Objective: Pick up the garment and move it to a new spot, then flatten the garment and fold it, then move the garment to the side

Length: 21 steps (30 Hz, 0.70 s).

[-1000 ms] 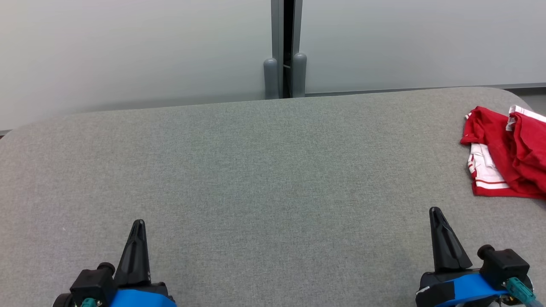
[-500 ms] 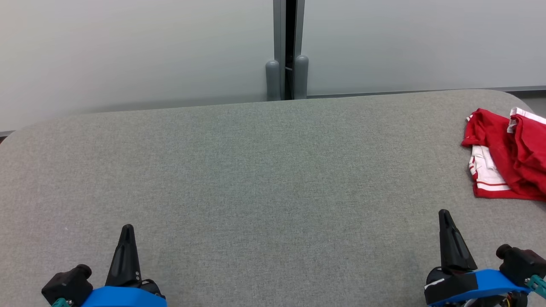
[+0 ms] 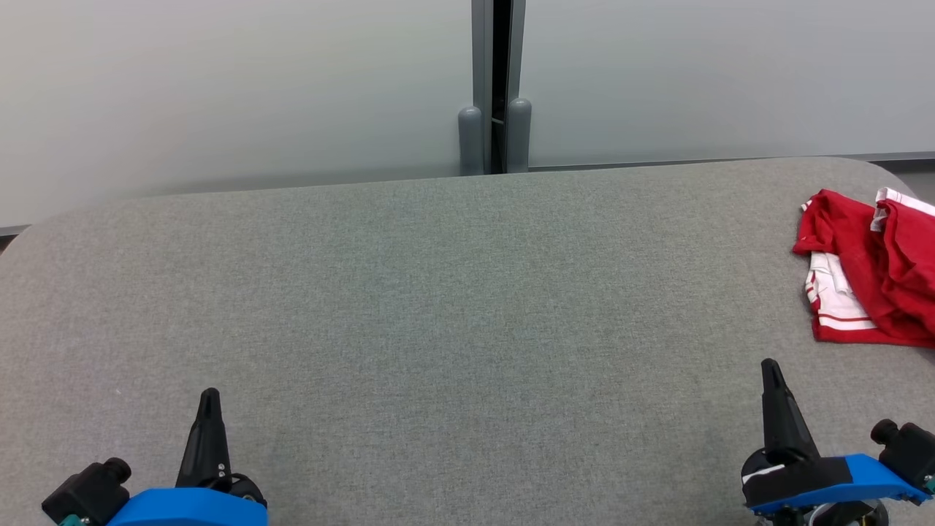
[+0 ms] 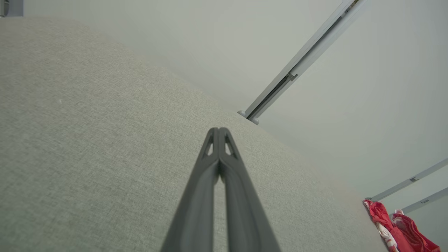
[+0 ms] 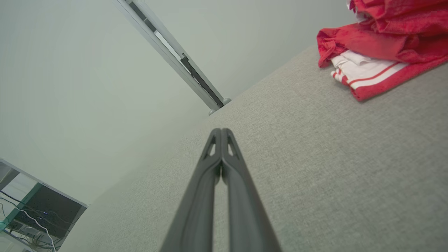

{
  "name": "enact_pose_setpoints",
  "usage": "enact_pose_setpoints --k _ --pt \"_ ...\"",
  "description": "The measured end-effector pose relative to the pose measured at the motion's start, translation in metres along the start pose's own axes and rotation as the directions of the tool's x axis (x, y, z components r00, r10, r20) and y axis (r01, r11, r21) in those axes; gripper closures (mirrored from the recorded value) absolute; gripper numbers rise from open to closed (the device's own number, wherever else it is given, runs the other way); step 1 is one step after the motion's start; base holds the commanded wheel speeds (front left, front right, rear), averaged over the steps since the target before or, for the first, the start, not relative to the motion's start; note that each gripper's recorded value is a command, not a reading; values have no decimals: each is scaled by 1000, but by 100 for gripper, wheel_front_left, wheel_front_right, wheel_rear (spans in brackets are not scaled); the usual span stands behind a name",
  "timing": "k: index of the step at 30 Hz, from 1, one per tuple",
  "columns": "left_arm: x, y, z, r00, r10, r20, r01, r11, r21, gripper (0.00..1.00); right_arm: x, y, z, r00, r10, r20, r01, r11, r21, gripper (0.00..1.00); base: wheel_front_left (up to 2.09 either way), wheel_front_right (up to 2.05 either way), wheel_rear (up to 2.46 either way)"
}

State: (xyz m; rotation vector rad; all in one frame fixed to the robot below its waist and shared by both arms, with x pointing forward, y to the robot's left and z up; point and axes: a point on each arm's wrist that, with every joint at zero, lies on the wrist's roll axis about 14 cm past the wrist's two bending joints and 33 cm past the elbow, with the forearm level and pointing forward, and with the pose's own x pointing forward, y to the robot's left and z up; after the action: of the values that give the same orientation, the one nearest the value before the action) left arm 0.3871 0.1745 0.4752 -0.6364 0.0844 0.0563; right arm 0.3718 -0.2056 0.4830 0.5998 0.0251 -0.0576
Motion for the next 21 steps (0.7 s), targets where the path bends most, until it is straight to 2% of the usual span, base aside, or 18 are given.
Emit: enact_pose_setpoints --k 9,21 --pt "0 3 2 1000 9 -10 -11 992 -128 100 1 -1 0 1000 -13 -9 14 992 129 100 0 0 0" --pt "0 5 4 1000 8 -22 -14 961 -276 100 3 -2 2 1000 -22 -15 25 959 283 100 0 0 0"
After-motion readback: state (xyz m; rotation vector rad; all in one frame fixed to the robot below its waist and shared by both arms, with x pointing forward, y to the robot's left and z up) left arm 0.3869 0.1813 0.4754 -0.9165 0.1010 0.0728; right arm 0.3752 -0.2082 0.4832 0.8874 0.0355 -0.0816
